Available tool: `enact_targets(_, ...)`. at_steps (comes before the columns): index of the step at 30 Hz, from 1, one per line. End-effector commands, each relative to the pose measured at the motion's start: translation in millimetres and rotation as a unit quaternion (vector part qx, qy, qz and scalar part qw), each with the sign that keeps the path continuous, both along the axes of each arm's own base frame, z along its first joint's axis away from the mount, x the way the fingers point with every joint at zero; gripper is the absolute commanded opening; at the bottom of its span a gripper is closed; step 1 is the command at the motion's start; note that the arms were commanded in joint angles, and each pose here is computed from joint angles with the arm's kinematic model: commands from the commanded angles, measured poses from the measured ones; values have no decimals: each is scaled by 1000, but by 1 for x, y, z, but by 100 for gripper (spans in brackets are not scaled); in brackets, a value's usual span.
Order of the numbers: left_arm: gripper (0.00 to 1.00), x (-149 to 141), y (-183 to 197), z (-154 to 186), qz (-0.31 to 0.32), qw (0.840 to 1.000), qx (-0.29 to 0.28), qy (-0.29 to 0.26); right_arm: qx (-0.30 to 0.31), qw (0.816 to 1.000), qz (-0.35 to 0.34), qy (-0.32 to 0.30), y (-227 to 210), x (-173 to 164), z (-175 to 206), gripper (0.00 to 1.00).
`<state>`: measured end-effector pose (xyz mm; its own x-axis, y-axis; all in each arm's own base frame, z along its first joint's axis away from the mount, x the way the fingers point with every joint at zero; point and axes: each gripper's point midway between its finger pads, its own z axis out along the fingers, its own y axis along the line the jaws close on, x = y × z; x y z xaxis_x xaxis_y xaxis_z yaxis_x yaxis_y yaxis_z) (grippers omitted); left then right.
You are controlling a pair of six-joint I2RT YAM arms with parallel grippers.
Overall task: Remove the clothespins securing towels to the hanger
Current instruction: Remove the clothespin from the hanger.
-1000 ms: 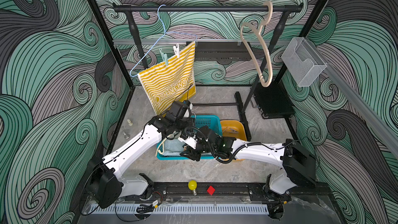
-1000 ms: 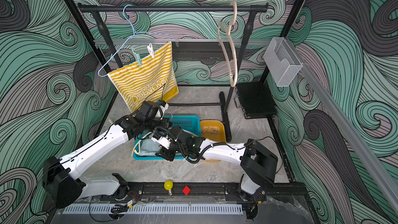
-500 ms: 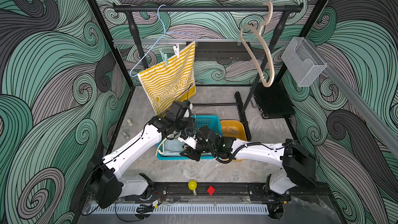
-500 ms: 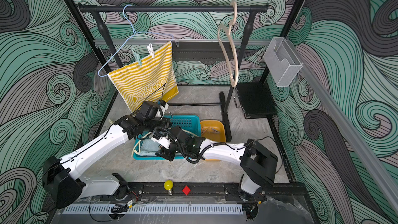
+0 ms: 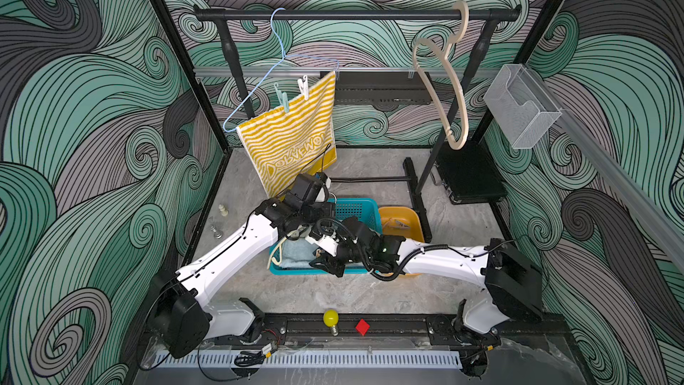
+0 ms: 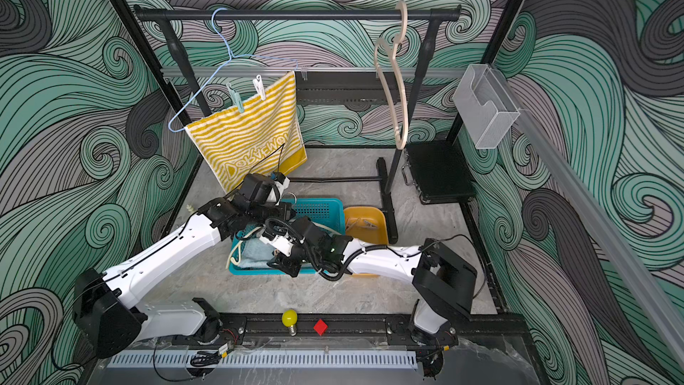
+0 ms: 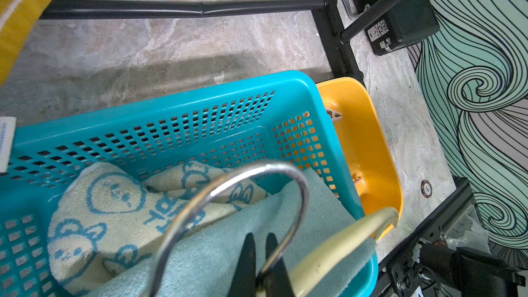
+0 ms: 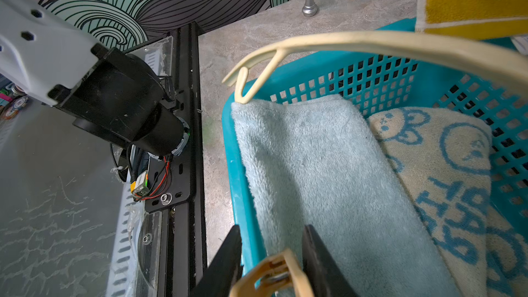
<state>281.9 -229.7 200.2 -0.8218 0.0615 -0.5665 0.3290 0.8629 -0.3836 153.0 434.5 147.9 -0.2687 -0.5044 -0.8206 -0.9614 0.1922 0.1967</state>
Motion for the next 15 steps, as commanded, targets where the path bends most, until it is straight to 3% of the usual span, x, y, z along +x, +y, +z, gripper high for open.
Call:
enact_targets(1,0,2,-9,21,-12,1000,-19,-17,7,1000,9,-2,6,-2,5,32)
enact_targets(5,0,2,-8,20,-12,1000,-19,-16,7,1000,8,-2,7,-1,5,22)
enact_targets(8,0,2,-8,20,-12,1000,-18,-16,6,1000,4,-3,7,0,6,0)
enact_targets(15,0,2,-8,20,-10,1000,-17,-17,4,1000,-11,-13,6,6,9,0)
